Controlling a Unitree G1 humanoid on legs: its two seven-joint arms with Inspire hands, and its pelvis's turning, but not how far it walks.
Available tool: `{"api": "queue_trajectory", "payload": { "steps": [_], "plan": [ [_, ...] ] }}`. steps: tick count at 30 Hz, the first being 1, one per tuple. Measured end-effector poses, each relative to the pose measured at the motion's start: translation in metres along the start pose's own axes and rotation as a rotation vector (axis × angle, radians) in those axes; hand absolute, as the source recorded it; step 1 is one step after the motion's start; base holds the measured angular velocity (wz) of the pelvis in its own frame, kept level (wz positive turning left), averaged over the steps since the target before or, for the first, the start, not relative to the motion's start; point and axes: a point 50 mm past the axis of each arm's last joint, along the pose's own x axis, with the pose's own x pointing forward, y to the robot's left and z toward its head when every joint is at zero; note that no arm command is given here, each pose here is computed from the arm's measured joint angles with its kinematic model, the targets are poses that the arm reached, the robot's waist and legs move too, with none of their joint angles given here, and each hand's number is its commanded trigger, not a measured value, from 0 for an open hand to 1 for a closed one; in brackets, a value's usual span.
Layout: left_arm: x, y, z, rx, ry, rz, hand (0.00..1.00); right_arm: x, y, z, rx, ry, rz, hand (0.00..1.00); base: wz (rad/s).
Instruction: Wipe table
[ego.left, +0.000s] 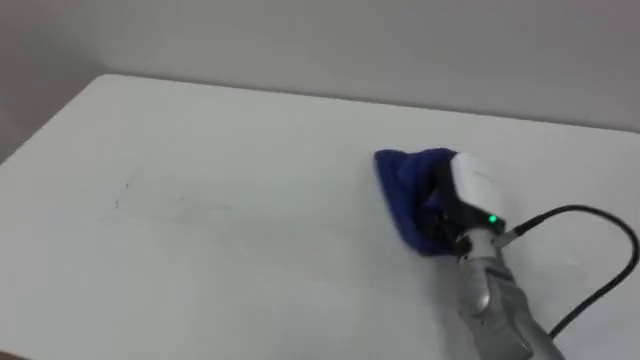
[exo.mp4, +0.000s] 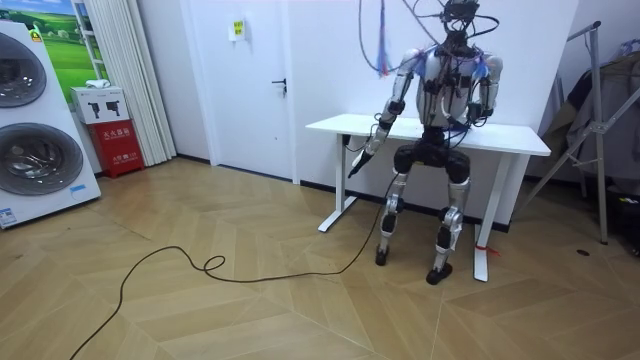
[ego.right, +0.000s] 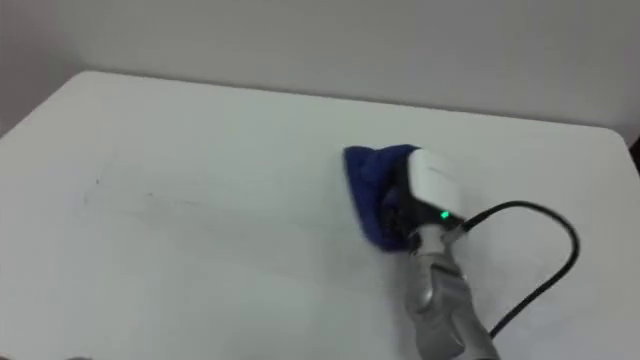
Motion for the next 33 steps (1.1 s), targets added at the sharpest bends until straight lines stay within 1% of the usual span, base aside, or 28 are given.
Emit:
{"api": "queue_trajectory", "payload": {
  "steps": [2,4,5,6,7,8,10,11,12,13,14,17,19,20,22,23,25,27,29,33],
  "plan": [
    [-0.001,0.002,-0.001,-0.026,0.016,0.01,0.0,-0.01,0.005,-0.007,0.007,0.0,0.009,1.0,0.24],
    [-0.001,0.008,0.003,-0.063,-0.009,0.034,0.0,-0.023,0.011,-0.013,0.03,-0.017,-0.007,1.0,0.05],
    [0.0,0.008,0.007,-0.069,-0.022,0.04,0.0,-0.026,0.01,-0.016,0.032,-0.014,-0.023,1.0,0.0],
    [0.001,0.011,0.016,-0.072,-0.049,0.053,0.0,-0.036,0.01,-0.027,0.043,0.013,-0.062,1.0,-0.03],
    [0.002,0.015,0.02,-0.073,-0.065,0.073,0.0,-0.052,0.008,-0.042,0.051,0.065,-0.114,1.0,-0.06],
    [0.003,0.017,0.02,-0.07,-0.069,0.087,0.0,-0.061,0.006,-0.051,0.051,0.098,-0.142,1.0,-0.04],
    [0.006,0.032,0.011,-0.062,-0.042,0.155,0.0,-0.1,-0.002,-0.087,-0.021,0.218,-0.232,1.0,-0.02],
    [0.006,0.035,0.008,-0.057,-0.032,0.166,0.0,-0.109,-0.004,-0.095,-0.043,0.246,-0.247,1.0,0.0],
    [0.006,0.038,0.006,-0.051,-0.028,0.176,0.0,-0.123,-0.008,-0.109,-0.081,0.294,-0.261,1.0,0.0],
    [0.005,0.037,0.003,-0.042,-0.023,0.171,0.0,-0.13,-0.012,-0.119,-0.107,0.33,-0.276,1.0,0.0],
    [0.005,0.035,0.003,-0.035,-0.023,0.167,0.0,-0.131,-0.013,-0.122,-0.111,0.343,-0.28,1.0,0.0],
    [0.004,0.026,0.006,-0.053,-0.03,0.141,0.0,-0.124,-0.011,-0.121,-0.076,0.384,-0.291,1.0,-0.04],
    [0.003,0.017,0.008,-0.06,-0.034,0.119,0.0,-0.108,-0.008,-0.11,-0.063,0.38,-0.28,1.0,-0.13],
    [0.002,0.015,0.009,-0.062,-0.036,0.116,0.0,-0.103,-0.008,-0.107,-0.06,0.377,-0.274,1.0,-0.25],
    [0.002,0.009,0.015,-0.082,-0.044,0.106,0.0,-0.08,-0.005,-0.091,-0.04,0.356,-0.223,1.0,-0.33],
    [0.003,0.008,0.016,-0.088,-0.04,0.103,0.0,-0.073,-0.004,-0.085,-0.031,0.345,-0.206,1.0,-0.29],
    [0.003,0.007,0.014,-0.093,-0.028,0.1,0.0,-0.043,-0.001,-0.056,-0.012,0.241,-0.125,1.0,-0.07],
    [0.002,0.006,0.014,-0.105,-0.02,0.098,0.0,-0.031,0.001,-0.041,-0.008,0.18,-0.069,1.0,0.17],
    [0.001,0.007,0.006,-0.102,0.002,0.1,0.0,-0.026,0.002,-0.035,-0.027,0.152,-0.035,1.0,0.13],
    [-0.006,0.011,-0.027,-0.084,0.087,0.11,0.0,-0.037,0.007,-0.042,-0.032,0.134,-0.013,1.0,0.07]
  ]
}}
